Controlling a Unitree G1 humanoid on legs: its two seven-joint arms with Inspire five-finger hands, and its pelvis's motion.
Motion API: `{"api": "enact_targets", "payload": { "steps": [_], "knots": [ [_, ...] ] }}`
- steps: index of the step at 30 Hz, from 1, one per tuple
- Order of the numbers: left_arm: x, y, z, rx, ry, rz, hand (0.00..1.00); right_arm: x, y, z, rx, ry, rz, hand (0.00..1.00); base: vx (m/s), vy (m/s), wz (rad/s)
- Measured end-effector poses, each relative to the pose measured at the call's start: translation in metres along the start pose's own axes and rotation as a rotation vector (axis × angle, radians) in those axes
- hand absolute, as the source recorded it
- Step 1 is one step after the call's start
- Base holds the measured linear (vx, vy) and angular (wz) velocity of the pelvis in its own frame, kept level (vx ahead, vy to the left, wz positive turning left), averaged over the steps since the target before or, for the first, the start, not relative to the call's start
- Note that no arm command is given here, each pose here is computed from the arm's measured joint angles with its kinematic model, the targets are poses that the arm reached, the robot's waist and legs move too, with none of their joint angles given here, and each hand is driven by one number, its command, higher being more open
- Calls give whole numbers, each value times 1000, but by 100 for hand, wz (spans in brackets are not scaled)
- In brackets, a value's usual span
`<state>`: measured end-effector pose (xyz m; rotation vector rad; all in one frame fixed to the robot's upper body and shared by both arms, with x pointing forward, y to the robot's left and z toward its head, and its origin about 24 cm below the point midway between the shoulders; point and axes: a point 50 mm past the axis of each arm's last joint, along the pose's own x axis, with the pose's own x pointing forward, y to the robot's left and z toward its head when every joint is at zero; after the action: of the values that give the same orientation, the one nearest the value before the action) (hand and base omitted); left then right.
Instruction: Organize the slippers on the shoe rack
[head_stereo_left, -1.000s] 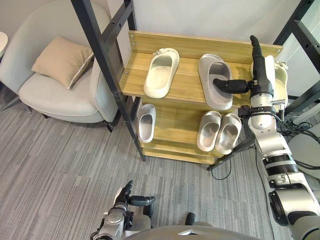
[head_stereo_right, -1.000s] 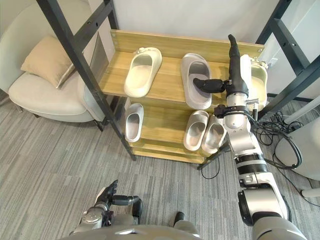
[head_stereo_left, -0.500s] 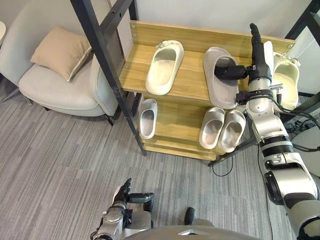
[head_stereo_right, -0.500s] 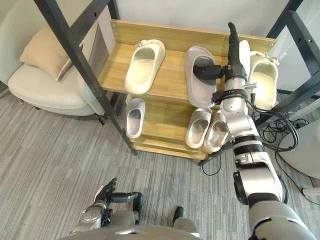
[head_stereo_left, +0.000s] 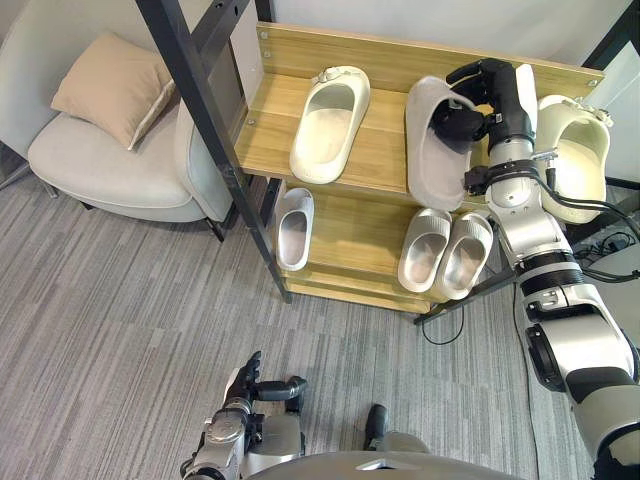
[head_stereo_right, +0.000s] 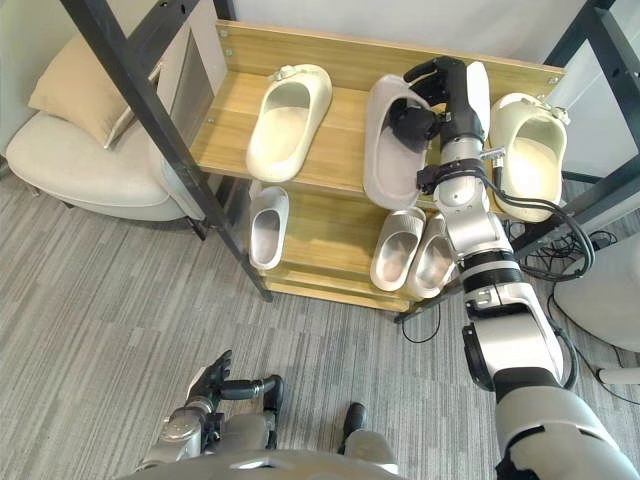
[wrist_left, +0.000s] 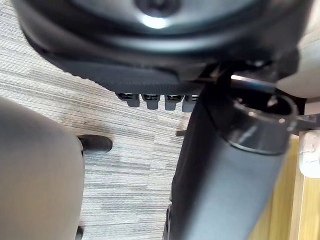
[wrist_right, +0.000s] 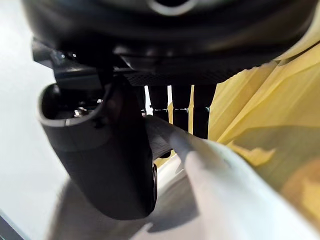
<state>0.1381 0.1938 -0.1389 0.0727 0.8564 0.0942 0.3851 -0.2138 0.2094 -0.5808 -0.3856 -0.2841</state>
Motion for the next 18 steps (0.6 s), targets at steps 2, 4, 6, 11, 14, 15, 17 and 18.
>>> {"api": "enact_targets", "payload": {
  "steps": [2, 4, 6, 11, 14, 15, 17, 18],
  "knots": [
    [0, 0, 0, 0, -1, 0, 100, -2, 1, 1, 11, -7, 7, 0, 0, 0, 0],
    [0, 0, 0, 1, -1, -1, 100, -6, 4, 1, 22, -15, 18, 0, 0, 0, 0],
    [0, 0, 0, 2, -1, -1, 100, -14, 9, 0, 40, -28, 34, 0, 0, 0, 0],
    [0, -1, 0, 17, 3, -5, 100, -37, 17, 0, 75, -66, 74, 0, -6, 1, 0],
    [0, -1, -2, 22, 13, -7, 100, -55, 24, 3, 121, -98, 97, 0, -34, 8, -1],
    [0, -1, -2, 25, 16, -7, 100, -61, 25, 4, 135, -109, 100, 0, -16, 6, -4],
    [0, -3, -3, 29, 19, -11, 100, -73, 25, 9, 164, -142, 101, 0, -15, 6, -6],
    [0, -3, -3, 36, 23, -12, 100, -77, 22, 13, 177, -162, 95, 0, -18, 7, -4]
  ]
}}
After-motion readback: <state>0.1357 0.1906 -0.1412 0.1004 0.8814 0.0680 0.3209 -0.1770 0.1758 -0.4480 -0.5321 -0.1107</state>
